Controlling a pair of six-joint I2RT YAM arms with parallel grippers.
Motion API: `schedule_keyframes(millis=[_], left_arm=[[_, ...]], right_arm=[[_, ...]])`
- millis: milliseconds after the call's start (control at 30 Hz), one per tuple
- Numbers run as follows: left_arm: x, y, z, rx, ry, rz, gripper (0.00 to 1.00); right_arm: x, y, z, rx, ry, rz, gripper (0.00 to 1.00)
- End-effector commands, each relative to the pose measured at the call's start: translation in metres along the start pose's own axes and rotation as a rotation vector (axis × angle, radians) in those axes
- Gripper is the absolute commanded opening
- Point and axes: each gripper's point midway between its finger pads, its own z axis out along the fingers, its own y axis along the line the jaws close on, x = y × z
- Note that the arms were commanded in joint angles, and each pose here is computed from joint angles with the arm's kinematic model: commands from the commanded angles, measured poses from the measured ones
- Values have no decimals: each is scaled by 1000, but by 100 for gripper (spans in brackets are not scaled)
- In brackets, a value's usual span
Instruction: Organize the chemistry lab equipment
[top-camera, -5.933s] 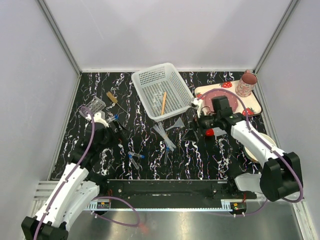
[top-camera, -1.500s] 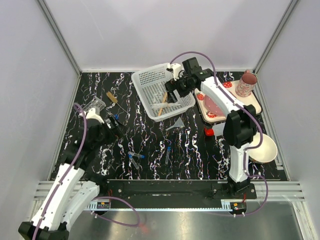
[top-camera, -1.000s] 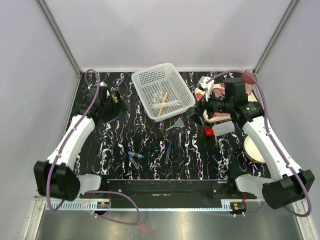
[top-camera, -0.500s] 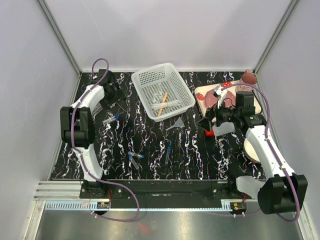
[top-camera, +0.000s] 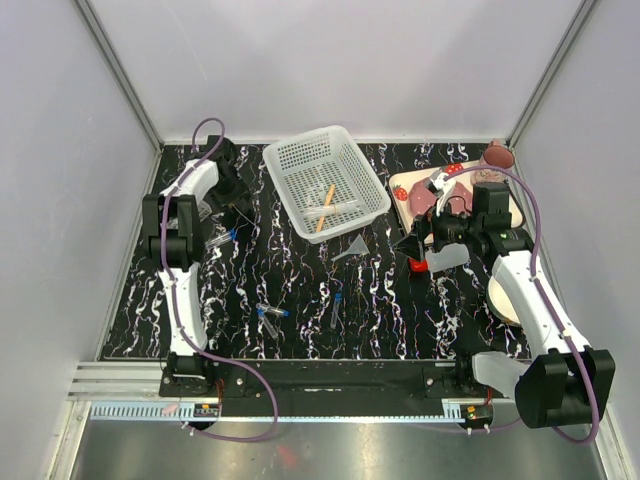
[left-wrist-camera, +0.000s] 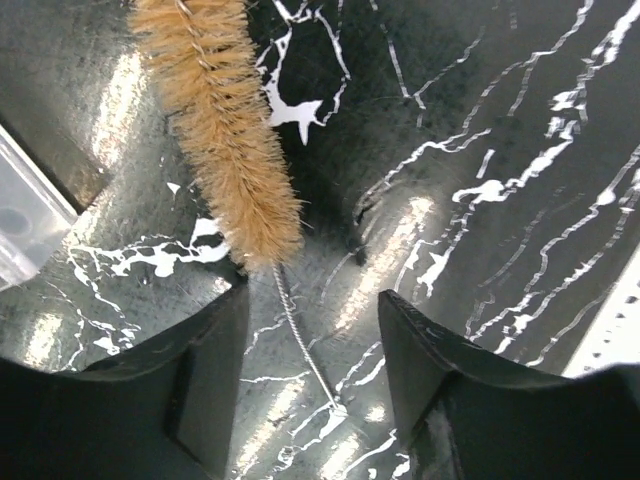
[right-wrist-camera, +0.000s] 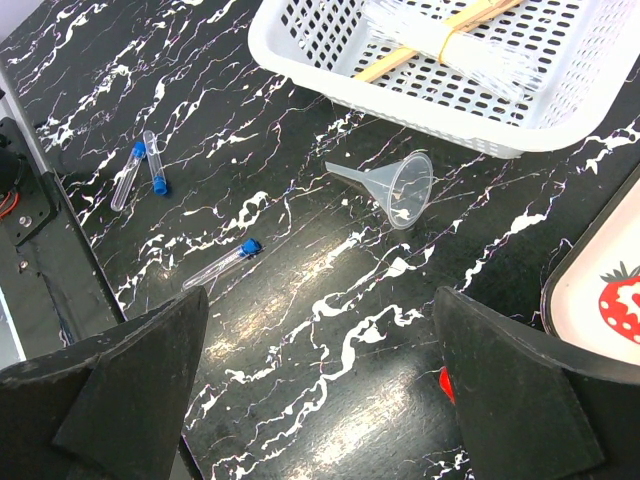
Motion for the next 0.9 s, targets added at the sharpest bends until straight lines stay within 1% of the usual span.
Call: schedule_keyframes(millis=[0, 33, 200, 233, 500, 567, 733, 800, 867], left_arm=[[-15, 3, -1, -39, -32, -20, 52], [-15, 4, 1, -47, -30, -15, 51], [-7, 20, 10, -116, -2, 12, 40], [-6, 21, 10, -121, 3, 17, 36], [2, 29, 12, -150, 17, 66, 22], [0, 28, 9, -145, 10, 77, 19], [-11, 15, -8, -87, -22, 95, 4], [-18, 8, -21, -54, -44, 107, 0], [-24, 3, -32, -31, -70, 117, 0]], right_arm=[[-9, 1, 0, -19, -31, -34, 100], [-8, 1, 0, -21, -28, -31, 100], [-7, 0, 1, -22, -24, -28, 100], [-7, 0, 2, -23, -24, -29, 100], [-5, -1, 2, -21, -20, -27, 100], [-5, -1, 2, -20, -20, -28, 100], [-4, -2, 2, -17, -19, -32, 100], [-3, -3, 1, -12, -15, -36, 100], [-2, -5, 1, 0, -11, -46, 100]])
